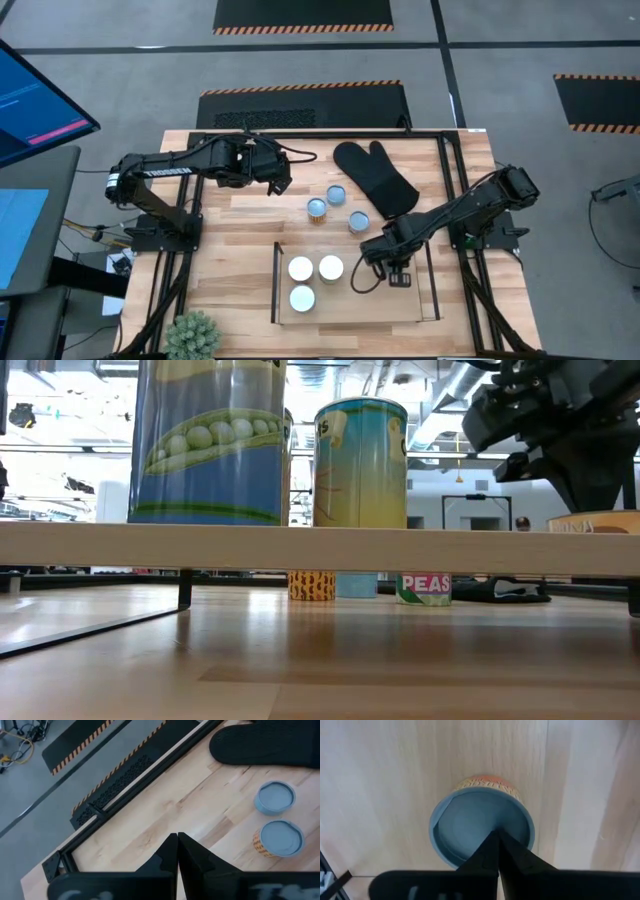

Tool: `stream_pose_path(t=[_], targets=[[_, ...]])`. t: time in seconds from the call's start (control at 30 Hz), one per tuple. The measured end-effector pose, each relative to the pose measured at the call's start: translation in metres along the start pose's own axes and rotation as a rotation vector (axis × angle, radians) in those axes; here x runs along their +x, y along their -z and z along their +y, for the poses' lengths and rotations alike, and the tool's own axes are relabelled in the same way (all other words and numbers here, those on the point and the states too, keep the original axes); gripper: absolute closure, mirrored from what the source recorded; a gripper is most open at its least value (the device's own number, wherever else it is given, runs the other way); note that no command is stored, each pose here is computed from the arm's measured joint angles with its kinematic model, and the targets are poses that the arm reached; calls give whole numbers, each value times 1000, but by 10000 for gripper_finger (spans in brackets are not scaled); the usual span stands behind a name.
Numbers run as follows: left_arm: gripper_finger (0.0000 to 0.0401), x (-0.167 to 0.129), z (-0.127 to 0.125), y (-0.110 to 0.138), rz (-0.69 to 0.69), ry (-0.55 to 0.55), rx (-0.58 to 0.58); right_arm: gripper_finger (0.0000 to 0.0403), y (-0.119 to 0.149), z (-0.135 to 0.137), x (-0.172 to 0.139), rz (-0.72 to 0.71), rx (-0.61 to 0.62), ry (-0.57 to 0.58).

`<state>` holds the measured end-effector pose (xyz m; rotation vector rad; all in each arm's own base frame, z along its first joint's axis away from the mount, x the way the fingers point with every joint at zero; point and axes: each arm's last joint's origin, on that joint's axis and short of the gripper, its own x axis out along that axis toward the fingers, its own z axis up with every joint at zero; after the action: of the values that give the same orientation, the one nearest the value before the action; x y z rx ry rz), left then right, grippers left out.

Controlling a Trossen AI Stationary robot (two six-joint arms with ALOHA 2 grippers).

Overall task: Pick and place cans onto a shelf
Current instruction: Adjust the canned mushroom on the shelf, then put the canned tuna on the shelf

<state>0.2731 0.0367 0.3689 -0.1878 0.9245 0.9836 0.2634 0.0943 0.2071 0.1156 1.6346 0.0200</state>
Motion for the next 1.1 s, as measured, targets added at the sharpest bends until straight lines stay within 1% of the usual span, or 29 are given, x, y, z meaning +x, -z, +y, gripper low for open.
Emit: stream_pose_path(t=[0.2,0.37,0.67,0.83,0.97,1.1], targets=[[401,0,0,0,0,0,25,379,4,-1,0,40,4,15],[401,0,0,0,0,0,26,383,5,-1,0,54,5,-4],[401,0,0,0,-3,-4,25,373,9,7,1,66,-22,-19],[401,0,0,-1,-16,-19,25,375,8,5,0,72,2,-8],[401,0,0,-1,-20,-19,22,379,6,6,-10,65,-2,1],[401,0,0,-1,-22,-21,21,380,2,11,-29,39,-22,-10]])
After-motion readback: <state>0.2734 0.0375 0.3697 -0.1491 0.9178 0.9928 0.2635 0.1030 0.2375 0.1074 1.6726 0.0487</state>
